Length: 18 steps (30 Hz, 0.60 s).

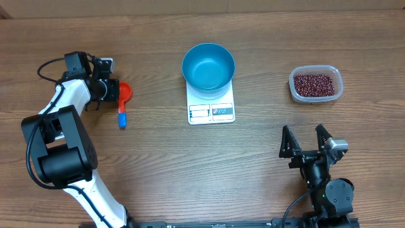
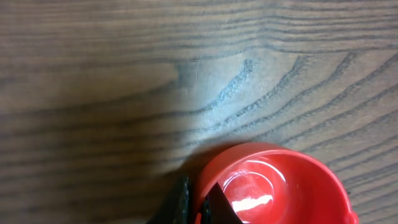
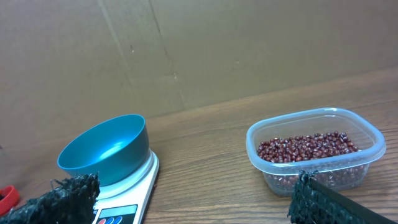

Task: Scoop item into bowl and weigh 150g on scale
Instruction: 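Close the left gripper on the red scoop rim and lift it, then carry the scoop toward the scale while the right gripper approaches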

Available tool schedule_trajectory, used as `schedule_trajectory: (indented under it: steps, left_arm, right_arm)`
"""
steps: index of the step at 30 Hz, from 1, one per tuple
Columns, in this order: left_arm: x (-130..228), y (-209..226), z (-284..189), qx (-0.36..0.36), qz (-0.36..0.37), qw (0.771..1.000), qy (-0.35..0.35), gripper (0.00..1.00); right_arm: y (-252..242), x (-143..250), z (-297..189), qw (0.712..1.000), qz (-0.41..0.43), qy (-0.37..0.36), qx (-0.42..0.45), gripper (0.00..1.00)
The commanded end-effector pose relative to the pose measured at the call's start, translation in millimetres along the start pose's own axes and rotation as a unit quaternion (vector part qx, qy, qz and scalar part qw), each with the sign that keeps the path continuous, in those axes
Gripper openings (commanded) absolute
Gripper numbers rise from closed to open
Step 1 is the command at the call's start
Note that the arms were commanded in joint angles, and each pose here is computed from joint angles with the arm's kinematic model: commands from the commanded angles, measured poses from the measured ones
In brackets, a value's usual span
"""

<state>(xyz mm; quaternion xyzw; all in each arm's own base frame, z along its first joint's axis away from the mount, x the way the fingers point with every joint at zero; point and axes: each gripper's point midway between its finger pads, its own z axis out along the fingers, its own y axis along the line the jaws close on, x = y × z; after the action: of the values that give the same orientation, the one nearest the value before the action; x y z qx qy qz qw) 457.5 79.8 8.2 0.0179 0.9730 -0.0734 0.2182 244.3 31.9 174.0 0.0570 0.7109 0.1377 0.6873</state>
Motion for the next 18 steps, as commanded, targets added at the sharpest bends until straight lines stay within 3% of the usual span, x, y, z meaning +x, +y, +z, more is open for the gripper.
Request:
schedule_trajectory:
  steps: [1, 9, 18]
  left_arm:
    - [-35, -3, -36, -0.007, -0.057, 0.997, -0.042, 0.04]
    - [-87, -28, -167, 0.006, -0.225, 0.966, -0.131, 0.04]
    - [-49, -62, -249, 0.031, -0.402, 0.907, -0.122, 0.04]
  right_arm:
    - [-2, 2, 0, 1.000, 0.000, -0.001, 0.004, 1.00]
    - [-2, 2, 0, 1.000, 0.000, -0.001, 0.004, 1.00]
    - [-2, 2, 0, 1.000, 0.000, -0.001, 0.004, 1.00]
